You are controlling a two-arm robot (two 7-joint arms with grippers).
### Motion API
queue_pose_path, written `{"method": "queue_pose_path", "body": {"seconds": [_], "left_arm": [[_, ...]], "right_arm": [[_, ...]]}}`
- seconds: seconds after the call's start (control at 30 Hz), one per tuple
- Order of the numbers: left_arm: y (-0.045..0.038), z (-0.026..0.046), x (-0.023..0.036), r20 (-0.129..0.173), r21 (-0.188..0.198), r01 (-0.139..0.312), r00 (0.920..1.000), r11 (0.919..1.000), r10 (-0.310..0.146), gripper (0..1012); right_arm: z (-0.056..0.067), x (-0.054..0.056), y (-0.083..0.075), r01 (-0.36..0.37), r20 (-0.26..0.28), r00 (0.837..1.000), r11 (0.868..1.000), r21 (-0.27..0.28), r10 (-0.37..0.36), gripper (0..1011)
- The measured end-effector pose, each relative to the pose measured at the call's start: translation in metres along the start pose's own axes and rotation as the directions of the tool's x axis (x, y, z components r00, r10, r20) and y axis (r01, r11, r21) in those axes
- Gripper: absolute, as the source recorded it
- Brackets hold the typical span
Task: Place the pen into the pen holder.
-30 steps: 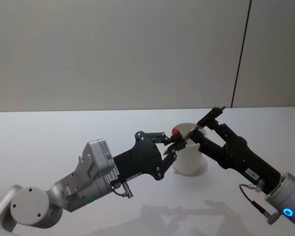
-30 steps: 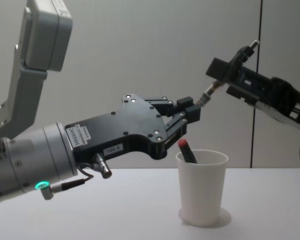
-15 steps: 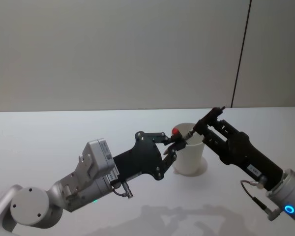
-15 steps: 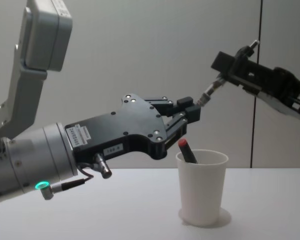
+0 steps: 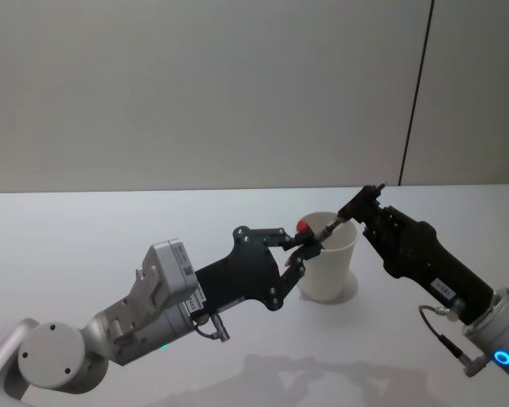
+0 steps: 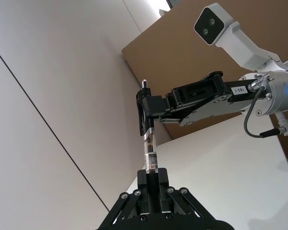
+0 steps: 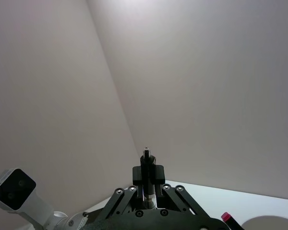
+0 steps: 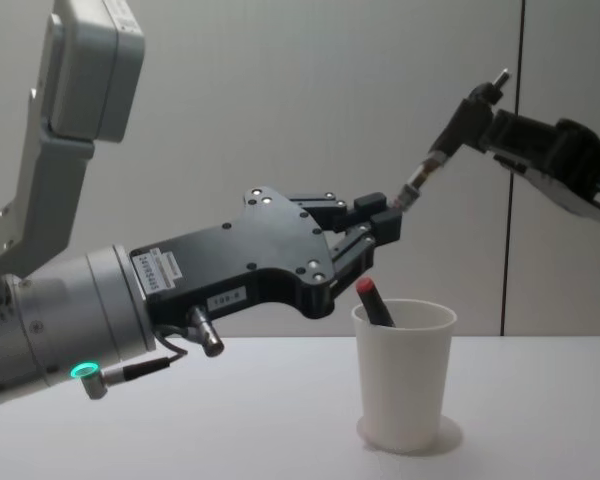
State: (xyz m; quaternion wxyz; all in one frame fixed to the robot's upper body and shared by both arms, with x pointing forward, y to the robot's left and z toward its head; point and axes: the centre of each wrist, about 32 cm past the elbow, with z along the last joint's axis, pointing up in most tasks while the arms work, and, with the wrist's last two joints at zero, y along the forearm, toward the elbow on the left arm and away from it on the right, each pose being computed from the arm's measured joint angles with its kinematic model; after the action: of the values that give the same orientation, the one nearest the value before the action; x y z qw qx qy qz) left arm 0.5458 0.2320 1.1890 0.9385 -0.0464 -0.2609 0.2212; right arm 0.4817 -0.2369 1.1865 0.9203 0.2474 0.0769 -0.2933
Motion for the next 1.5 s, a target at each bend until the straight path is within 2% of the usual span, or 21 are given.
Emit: {"method": "queue_pose_path", "body": {"seconds": [1.0,1.4,1.5], "left_arm": [[0.0002,-0.0001,0.0,0.0,0.001,0.0,1.0,1.0,0.0,140],[0.0005,-0.0006,-0.0002,-0.002,0.005,0.001,1.0,1.0,-0.001,471],[0.0003,-0.0005,-0.0002,-0.001,0.004,0.001,1.0,1.0,-0.001,592]], "right_arm": [[0.0026,-0.0014,0.0025,0.007,0.01,1.0,1.0,0.024,-0.008,130],[0.0047,-0.0007,0.0029,0.007,0.014,1.0,1.0,0.029,-0.007,130],[0.0055,-0.0005,0.0028,0.006,0.015,1.0,1.0,0.029,-0.006,130]]}}
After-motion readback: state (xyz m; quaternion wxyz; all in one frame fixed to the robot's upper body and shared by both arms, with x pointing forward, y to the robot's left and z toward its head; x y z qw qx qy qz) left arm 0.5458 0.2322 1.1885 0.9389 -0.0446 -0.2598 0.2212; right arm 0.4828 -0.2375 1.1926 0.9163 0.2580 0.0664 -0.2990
